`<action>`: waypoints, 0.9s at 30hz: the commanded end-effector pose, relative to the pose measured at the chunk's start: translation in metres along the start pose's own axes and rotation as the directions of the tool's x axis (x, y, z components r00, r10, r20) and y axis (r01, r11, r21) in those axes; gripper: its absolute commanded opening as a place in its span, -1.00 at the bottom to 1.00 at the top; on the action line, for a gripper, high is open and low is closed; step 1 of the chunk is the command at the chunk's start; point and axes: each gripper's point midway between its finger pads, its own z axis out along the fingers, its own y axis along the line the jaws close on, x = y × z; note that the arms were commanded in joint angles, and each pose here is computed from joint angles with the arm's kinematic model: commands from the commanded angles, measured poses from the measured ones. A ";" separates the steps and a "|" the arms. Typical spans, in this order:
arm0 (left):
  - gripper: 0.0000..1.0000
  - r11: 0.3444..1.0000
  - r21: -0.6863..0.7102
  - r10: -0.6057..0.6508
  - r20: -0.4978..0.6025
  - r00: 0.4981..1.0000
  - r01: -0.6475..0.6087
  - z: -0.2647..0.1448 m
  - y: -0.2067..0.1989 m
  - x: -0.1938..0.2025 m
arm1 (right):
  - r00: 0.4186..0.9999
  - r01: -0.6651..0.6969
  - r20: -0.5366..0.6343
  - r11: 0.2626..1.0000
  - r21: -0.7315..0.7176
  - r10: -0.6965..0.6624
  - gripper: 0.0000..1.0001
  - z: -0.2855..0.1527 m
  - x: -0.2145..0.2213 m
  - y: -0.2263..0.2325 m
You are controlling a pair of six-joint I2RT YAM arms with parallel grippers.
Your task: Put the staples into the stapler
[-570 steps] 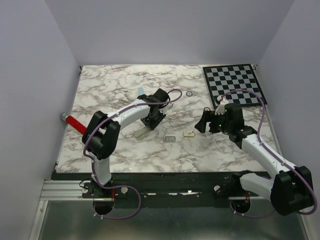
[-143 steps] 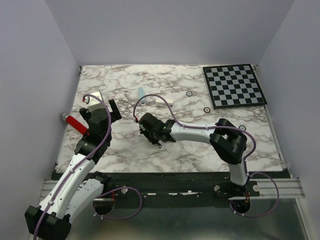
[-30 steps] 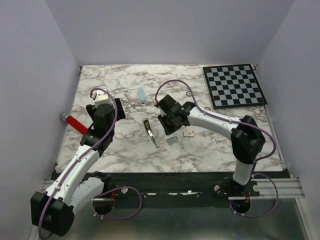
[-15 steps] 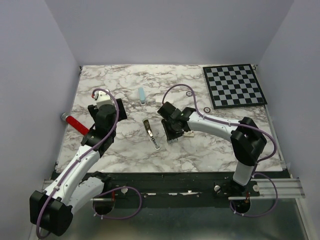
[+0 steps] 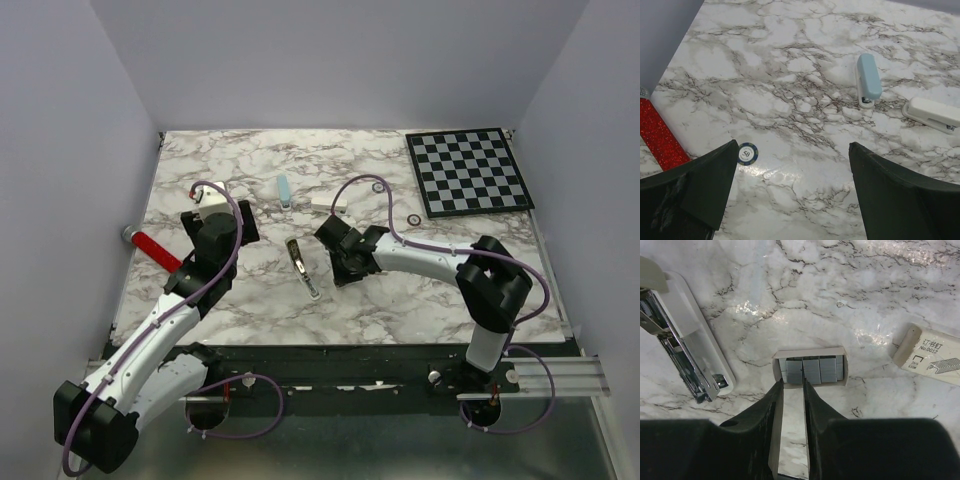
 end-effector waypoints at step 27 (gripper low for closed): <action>0.97 1.000 -0.011 -0.024 0.037 0.999 0.024 -0.006 0.002 -0.013 | 1.000 -0.010 0.018 0.998 0.062 0.009 -0.44 0.021 -0.001 -0.002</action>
